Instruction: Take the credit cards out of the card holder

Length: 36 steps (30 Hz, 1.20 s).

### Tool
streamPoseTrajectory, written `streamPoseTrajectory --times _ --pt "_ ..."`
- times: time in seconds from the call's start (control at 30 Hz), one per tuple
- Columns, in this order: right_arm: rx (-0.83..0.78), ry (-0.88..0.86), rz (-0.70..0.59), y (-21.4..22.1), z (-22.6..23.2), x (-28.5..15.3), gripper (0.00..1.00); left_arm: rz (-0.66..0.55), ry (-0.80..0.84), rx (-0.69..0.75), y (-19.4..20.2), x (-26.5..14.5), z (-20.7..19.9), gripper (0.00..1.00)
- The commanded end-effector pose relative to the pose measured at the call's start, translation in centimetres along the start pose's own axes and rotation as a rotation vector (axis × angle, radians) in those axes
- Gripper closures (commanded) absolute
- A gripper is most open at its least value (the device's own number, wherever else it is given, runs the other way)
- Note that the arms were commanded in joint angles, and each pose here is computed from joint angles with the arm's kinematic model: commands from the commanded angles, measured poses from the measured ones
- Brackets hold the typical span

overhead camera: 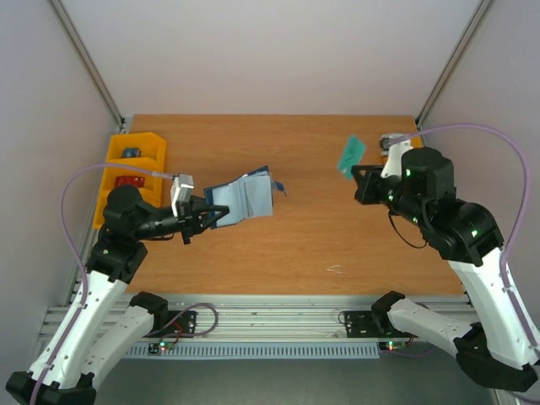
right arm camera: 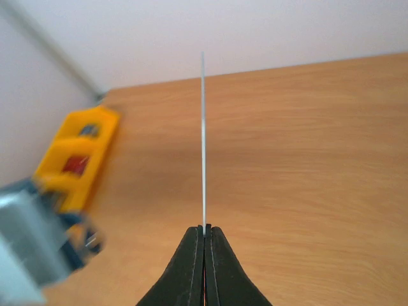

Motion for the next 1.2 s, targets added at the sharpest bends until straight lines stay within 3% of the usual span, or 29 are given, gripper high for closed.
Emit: streamPoseTrajectory --times 0.0,0.17,0.27,0.5,0.7,1.17 --pt "0.268 0.222 -0.078 -2.2 -5.9 0.6 0.99 -0.022 -0.032 0.038 -0.4 -0.3 0.1 1.0" --pt "0.5 0.168 -0.056 -5.6 -11.8 4.5 0.99 -0.007 -0.048 0.049 0.1 -0.5 0.1 1.0" --pt "0.547 0.203 0.045 -6.9 -16.9 7.6 0.99 -0.004 -0.052 0.052 0.2 -0.6 0.1 1.0" --pt "0.519 0.367 0.169 -9.9 -28.1 10.3 0.99 0.013 -0.078 0.055 0.7 -0.6 1.4 1.0" --pt "0.481 0.551 0.388 -8.1 -37.0 13.1 0.99 0.023 -0.105 0.047 0.4 -0.3 3.7 1.0" --pt "0.414 0.542 0.513 -4.4 -44.0 18.9 0.99 0.09 -0.123 0.008 0.7 1.1 7.7 1.0"
Point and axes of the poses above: each gripper's point midway between its finger pads, its own x axis out along the fingers, its own z axis along the line the jaws close on, y = z × x, the point moved 2 cm from there along -x, back along the fingers, and after that the axes turned 9 degrees about x, right-handed, at the moved point
